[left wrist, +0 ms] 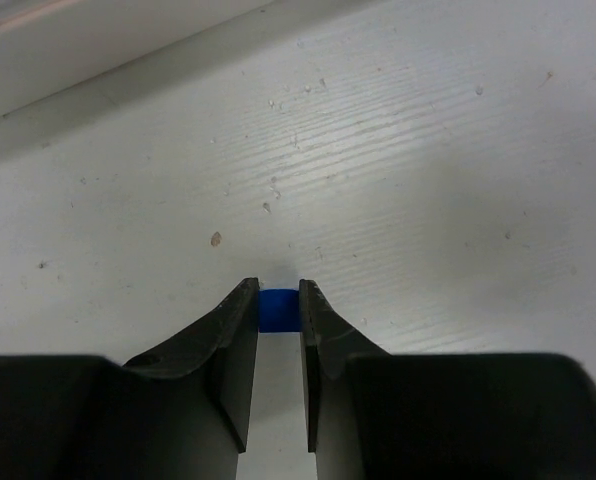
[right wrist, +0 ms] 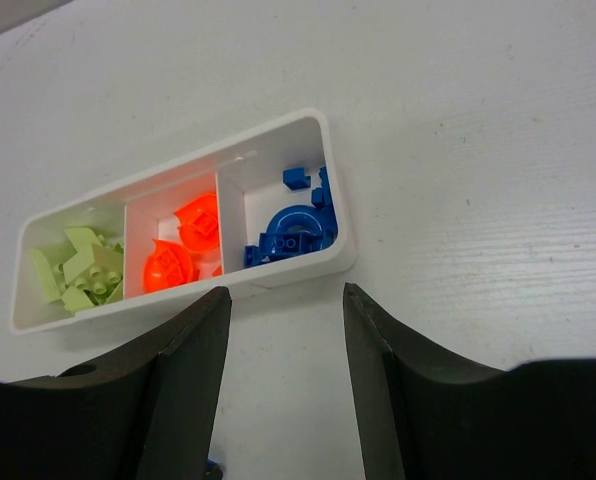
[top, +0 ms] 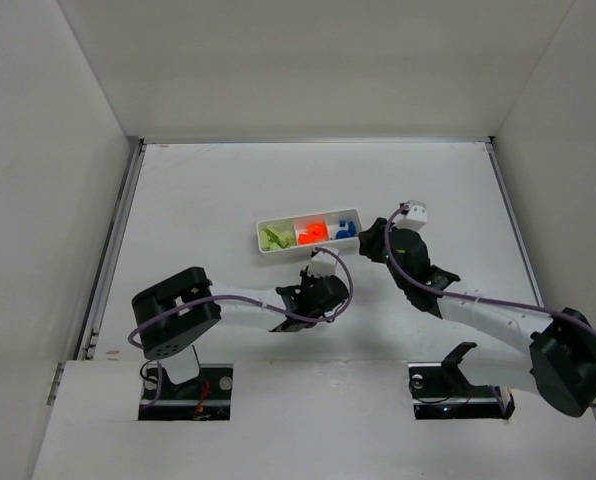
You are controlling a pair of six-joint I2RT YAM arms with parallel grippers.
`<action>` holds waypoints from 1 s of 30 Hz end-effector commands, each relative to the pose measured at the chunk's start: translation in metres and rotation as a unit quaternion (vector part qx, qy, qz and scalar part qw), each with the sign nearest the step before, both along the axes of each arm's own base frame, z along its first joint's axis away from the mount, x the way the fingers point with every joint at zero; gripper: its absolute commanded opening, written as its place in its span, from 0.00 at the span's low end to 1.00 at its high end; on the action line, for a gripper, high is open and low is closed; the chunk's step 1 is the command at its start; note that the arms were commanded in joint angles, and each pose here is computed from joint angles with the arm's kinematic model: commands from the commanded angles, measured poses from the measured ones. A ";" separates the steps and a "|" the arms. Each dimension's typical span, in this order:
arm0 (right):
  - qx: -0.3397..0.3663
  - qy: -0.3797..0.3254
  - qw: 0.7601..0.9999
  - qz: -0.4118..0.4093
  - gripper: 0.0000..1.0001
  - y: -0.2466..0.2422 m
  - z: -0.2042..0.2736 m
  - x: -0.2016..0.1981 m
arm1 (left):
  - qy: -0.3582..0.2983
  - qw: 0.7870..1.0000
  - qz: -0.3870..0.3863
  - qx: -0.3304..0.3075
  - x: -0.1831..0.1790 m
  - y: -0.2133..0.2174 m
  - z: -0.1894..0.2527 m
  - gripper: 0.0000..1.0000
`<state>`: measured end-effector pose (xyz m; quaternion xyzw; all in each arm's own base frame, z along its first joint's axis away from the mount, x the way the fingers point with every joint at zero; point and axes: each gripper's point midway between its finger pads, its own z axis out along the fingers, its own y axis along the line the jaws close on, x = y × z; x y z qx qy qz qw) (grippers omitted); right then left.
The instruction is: Sort the legos into containers by color
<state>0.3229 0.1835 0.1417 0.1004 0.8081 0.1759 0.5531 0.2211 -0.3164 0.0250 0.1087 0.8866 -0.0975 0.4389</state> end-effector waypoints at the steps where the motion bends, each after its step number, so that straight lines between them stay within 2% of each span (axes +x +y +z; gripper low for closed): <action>1: 0.028 -0.034 0.999 -0.013 0.55 -0.008 0.022 0.000 | -0.021 0.999 -0.003 -0.039 0.002 -0.009 0.041 0.14; 7: 0.043 -0.016 0.997 -0.056 0.54 -0.036 0.010 -0.008 | -0.049 0.993 0.014 -0.102 0.033 -0.024 0.099 0.15; 10: 0.051 -0.013 0.997 -0.064 0.54 -0.042 0.006 -0.011 | -0.060 0.991 0.030 -0.112 0.069 -0.034 0.116 0.15; 16: 0.049 -0.009 0.997 -0.059 0.54 -0.042 0.000 -0.015 | -0.064 0.992 0.054 -0.092 0.140 -0.051 0.108 0.15; 19: 0.051 -0.009 0.997 -0.059 0.54 -0.043 -0.001 -0.017 | -0.055 0.993 0.061 -0.090 0.161 -0.054 0.100 0.17; 24: 0.063 -0.022 0.996 -0.059 0.54 -0.046 0.007 -0.021 | -0.057 0.992 0.064 -0.098 0.167 -0.049 0.105 0.41; 30: 0.065 -0.022 0.996 -0.065 0.56 -0.050 0.005 -0.023 | -0.083 0.986 0.058 -0.133 0.139 -0.024 0.146 0.64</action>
